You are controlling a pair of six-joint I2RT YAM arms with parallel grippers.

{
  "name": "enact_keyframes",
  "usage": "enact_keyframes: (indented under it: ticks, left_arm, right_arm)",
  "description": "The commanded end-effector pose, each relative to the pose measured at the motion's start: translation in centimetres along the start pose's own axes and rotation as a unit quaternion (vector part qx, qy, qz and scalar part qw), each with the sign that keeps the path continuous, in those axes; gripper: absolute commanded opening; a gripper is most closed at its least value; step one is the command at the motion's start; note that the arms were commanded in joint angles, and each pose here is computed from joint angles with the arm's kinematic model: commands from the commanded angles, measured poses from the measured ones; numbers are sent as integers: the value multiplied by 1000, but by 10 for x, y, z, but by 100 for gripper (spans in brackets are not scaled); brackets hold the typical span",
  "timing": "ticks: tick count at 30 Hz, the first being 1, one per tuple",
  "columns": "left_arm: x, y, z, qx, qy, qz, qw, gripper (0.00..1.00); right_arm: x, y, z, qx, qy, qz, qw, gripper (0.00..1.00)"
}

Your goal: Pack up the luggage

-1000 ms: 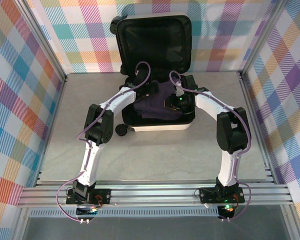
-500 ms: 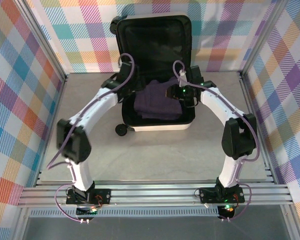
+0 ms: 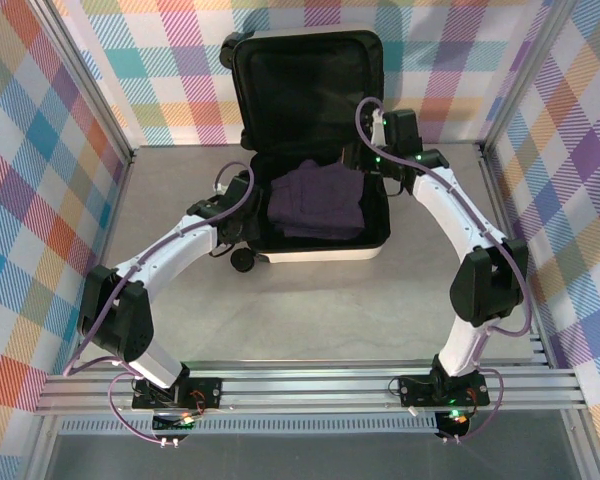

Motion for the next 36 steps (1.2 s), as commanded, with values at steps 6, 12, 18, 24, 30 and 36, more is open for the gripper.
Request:
enact_keyframes:
  ticks: [6, 12, 18, 24, 30, 36]
  left_arm:
    - [-8, -6, -5, 12, 0, 3, 1000, 65]
    - [-13, -16, -5, -8, 16, 21, 1000, 54]
    - [-11, -19, -7, -11, 15, 27, 999, 46]
    - [-17, -22, -6, -19, 25, 27, 999, 26]
    - [-19, -23, -9, -20, 24, 25, 999, 17]
    - [-27, -27, -8, -20, 28, 26, 999, 14]
  right_arm:
    - [-5, -1, -101, 28, -135, 6, 990, 56]
    - [-27, -8, -148, 35, -184, -17, 982, 58]
    - [-63, -13, -174, 80, -235, -29, 968, 67]
    - [-85, -21, -187, 86, -283, -64, 953, 76]
    - [-84, -15, -191, 92, -289, -90, 949, 31]
    - [-63, 0, -192, 117, -281, -98, 947, 5]
Point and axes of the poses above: each hand's point on the last joint's axis, 136 mm out from that joint toward the fingers, its own x axis back along the fingers, its own y axis along the line the jaws close on, z = x × y, the point moved 3 cm from there along x, back along the fingers, and after that the axes turned 15 degrees about -x, right-handed, at the moved point
